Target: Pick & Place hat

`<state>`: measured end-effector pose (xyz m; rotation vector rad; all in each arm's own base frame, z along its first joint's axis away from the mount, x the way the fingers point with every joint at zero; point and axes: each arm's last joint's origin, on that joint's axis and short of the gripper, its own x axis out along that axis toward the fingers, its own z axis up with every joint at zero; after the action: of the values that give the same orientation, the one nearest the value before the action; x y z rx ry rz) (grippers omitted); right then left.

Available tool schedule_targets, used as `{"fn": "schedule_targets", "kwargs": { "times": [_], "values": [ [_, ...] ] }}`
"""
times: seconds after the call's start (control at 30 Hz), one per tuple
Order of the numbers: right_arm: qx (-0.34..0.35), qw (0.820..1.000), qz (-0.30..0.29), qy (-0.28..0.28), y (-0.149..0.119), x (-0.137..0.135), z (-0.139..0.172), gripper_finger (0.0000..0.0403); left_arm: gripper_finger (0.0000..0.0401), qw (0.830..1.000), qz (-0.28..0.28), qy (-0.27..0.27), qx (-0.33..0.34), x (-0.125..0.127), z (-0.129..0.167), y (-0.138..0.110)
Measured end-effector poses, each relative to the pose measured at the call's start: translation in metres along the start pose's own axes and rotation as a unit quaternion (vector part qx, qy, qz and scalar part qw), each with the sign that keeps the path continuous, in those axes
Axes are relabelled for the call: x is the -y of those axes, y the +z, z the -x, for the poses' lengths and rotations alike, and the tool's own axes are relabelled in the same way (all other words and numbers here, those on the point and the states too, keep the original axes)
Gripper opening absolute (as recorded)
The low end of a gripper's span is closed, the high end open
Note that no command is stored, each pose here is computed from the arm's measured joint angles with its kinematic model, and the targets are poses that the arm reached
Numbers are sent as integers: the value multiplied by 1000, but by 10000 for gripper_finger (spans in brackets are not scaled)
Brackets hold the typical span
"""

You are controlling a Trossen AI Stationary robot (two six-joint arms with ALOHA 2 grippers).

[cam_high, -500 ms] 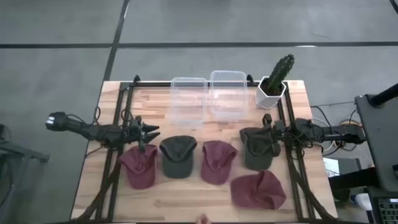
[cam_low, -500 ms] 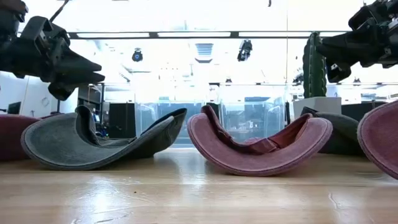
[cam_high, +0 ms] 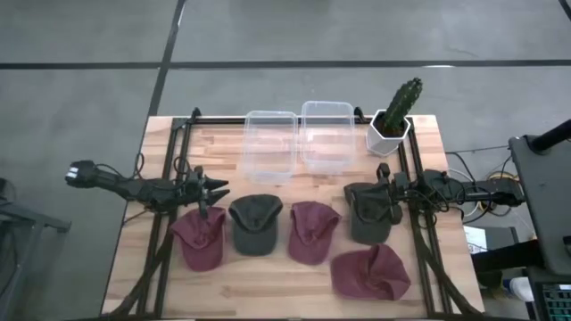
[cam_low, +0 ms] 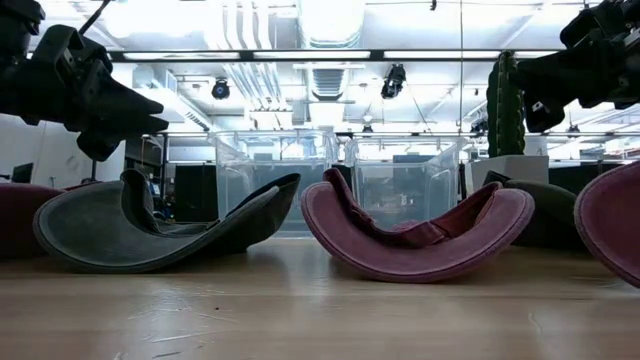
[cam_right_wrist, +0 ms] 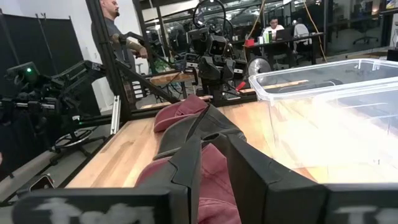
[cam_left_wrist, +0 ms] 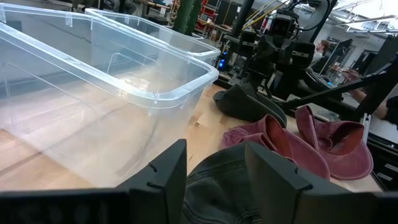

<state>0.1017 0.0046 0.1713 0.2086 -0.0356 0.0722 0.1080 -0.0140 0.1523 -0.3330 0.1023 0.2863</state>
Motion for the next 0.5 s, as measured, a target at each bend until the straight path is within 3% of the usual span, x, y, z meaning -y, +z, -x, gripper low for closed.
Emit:
{"fn": "schedule_targets", "kwargs": {
  "times": [0.5],
  "values": [
    [0, 1000, 0, 0, 0, 0, 0, 79, 156, 1000, 0, 0, 0, 0, 0, 0]
  ]
}}
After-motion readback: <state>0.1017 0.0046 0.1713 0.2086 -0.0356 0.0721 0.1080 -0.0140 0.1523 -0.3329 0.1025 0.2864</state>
